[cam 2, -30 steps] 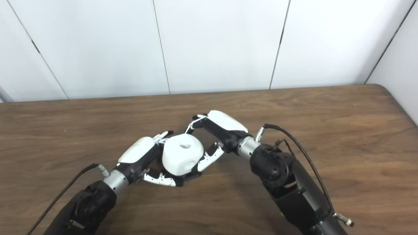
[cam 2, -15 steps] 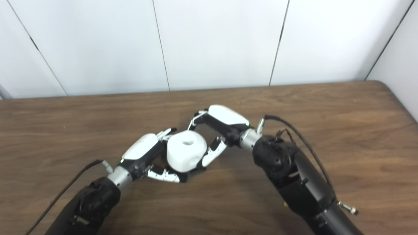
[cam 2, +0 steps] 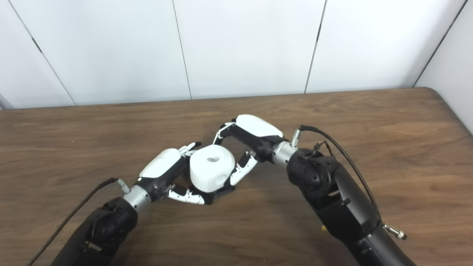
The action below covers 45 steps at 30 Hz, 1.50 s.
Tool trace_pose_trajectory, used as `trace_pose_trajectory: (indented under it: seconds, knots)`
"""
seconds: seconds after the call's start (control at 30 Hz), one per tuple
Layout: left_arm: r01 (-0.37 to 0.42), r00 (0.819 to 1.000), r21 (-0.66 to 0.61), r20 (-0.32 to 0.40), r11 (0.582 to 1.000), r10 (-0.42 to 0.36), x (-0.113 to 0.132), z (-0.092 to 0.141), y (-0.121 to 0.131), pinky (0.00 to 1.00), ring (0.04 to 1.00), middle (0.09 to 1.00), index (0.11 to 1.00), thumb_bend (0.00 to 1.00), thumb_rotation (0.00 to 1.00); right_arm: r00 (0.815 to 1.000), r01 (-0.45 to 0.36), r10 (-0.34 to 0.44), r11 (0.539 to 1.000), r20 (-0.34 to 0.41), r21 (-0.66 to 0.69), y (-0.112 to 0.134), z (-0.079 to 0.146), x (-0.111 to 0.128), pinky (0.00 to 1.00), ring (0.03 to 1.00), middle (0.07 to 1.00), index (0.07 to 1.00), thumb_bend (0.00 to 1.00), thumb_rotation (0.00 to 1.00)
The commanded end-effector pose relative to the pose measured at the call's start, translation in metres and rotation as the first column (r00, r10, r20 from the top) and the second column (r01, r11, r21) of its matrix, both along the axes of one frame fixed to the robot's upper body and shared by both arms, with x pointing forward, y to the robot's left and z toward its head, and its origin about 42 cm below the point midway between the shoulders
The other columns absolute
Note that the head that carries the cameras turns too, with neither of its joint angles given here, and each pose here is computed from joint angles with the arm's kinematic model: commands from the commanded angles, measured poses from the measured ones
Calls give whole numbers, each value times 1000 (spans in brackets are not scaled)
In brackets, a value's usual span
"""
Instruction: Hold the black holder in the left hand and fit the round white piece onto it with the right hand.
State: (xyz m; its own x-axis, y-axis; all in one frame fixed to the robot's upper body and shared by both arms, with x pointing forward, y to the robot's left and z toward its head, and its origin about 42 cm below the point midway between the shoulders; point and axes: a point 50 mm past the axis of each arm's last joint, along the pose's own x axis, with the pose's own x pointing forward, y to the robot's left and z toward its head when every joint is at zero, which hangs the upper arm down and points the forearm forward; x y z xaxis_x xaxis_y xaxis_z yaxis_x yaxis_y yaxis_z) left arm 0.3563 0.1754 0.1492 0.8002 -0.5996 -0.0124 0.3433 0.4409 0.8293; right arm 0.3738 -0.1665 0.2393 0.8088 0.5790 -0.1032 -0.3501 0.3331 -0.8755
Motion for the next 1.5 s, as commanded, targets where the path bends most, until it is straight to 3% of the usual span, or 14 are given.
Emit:
trace_pose_trajectory:
  seconds: [0.0,0.03,0.07,0.1,0.2,0.5,1.0,1.23,1.47]
  knots:
    - [20,998,-12,52,1000,-20,5,14,-4,1000,1000,860,482,524,54,993,-30,32,999,115,-19,0,33,3,1000,937,773,483,524,151]
    - [21,998,-10,53,1000,-21,5,15,-4,1000,1000,861,482,524,54,993,-31,36,999,113,-44,0,33,3,1000,948,795,487,523,156]
    - [22,998,-9,54,1000,-21,5,15,-4,1000,1000,862,482,524,54,993,-31,37,998,112,-61,0,33,2,1000,964,826,569,806,292]
    - [21,998,-6,54,1000,-21,5,15,-4,1000,1000,862,482,524,54,993,-30,39,997,107,-77,0,33,1,1000,969,837,597,902,339]
    - [19,998,-4,52,1000,-19,5,15,-3,1000,1000,862,482,524,54,995,-29,38,995,96,-93,0,33,-2,1000,997,890,712,991,409]
    - [17,999,-9,49,1000,-16,6,17,-1,1000,1000,857,482,524,53,996,-18,26,995,80,-94,3,29,-7,1000,1000,944,897,1000,406]
    - [14,998,-15,58,1000,-13,8,18,6,1000,1000,852,482,524,53,998,-10,15,997,68,-76,0,33,-7,1000,1000,952,903,1000,357]
    - [-15,998,-3,53,1000,15,12,19,20,1000,1000,856,482,523,54,1000,25,-25,999,5,-33,-24,23,-7,1000,1000,959,953,991,364]
    - [-49,996,1,68,999,49,15,24,44,1000,1000,855,483,523,52,992,104,-102,994,-79,29,-51,4,-9,1000,1000,984,999,976,310]
